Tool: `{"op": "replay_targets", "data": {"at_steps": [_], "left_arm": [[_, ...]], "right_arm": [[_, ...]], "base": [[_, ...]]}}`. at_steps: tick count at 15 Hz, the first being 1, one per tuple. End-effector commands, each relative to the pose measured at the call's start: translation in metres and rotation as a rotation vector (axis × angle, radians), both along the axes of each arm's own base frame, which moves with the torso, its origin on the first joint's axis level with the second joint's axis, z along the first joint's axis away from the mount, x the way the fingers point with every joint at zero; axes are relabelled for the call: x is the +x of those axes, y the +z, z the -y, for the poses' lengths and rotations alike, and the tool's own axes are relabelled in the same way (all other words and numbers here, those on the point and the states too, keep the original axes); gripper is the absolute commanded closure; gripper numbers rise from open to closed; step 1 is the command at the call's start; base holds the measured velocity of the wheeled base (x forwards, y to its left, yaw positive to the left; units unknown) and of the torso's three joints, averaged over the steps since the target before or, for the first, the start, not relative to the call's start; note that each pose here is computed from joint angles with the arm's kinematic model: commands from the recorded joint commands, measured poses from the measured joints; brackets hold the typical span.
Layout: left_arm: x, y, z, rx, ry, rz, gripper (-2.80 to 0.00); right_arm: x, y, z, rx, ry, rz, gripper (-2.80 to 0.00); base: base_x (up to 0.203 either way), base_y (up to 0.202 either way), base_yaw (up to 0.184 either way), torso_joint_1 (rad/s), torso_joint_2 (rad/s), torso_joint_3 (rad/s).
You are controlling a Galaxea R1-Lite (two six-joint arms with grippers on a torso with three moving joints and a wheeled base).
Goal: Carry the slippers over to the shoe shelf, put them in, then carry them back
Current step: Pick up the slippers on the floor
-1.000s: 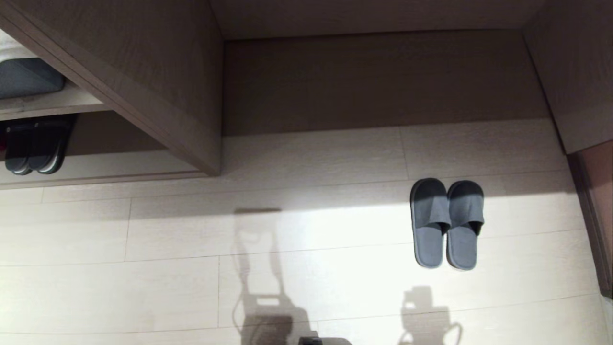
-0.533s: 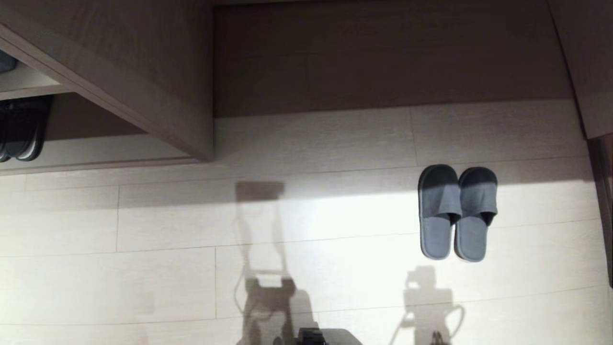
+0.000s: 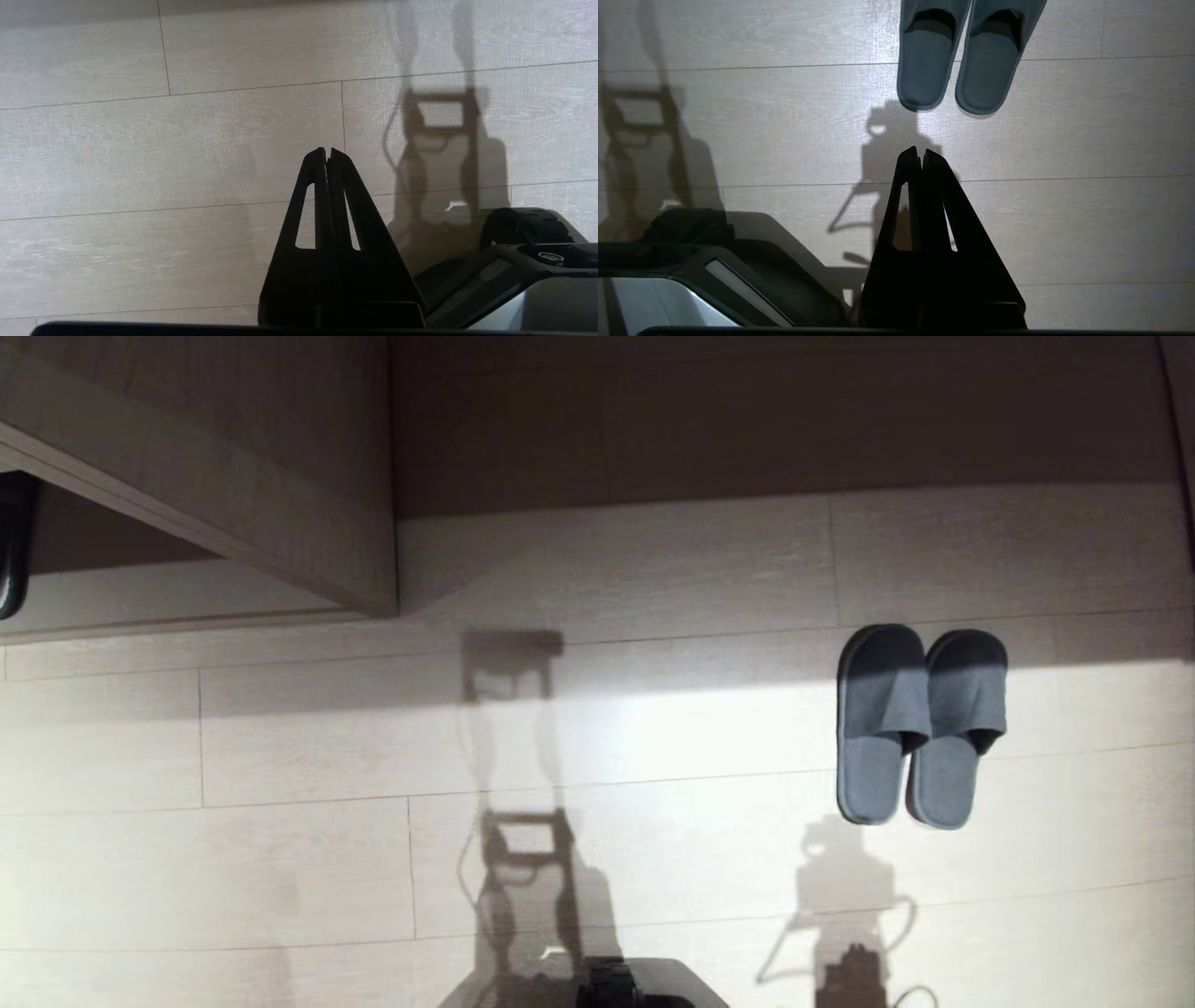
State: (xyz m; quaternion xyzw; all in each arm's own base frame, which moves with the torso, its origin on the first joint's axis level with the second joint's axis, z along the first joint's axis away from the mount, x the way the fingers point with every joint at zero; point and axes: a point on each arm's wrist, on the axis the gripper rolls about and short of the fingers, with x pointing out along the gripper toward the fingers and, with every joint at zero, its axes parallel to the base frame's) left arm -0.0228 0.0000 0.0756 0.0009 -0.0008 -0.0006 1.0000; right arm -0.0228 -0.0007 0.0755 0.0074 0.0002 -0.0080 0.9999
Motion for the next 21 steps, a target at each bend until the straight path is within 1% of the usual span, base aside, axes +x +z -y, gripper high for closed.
{"op": "replay_targets", "data": {"at_steps": [1, 16, 19, 21], "left_arm": [[0.0, 0.0, 0.0, 0.0, 0.0, 0.0, 0.0], [0.0, 0.0, 0.0, -0.002, 0.0, 0.0, 0.0], [0.0, 0.0, 0.0, -0.003, 0.003, 0.0, 0.0], [-0.0001, 0.0, 0.0, -0.003, 0.003, 0.001, 0.0]], "right_arm": [[0.0, 0.0, 0.0, -0.001, -0.001, 0.0, 0.0], [0.0001, -0.0001, 0.0, -0.004, 0.002, -0.003, 0.0], [0.0002, -0.0001, -0.0001, 0.01, 0.004, 0.0, 0.0], [-0.0015, 0.0086, -0.0002, 0.008, 0.008, 0.021, 0.0]], "base": [[0.0, 0.0, 0.0, -0.002, 0.0, -0.2], [0.0, 0.0, 0.0, 0.004, 0.0, -0.199], [0.0, 0.0, 0.0, 0.003, 0.0, -0.079], [0.0, 0.0, 0.0, 0.002, 0.0, -0.013]]}}
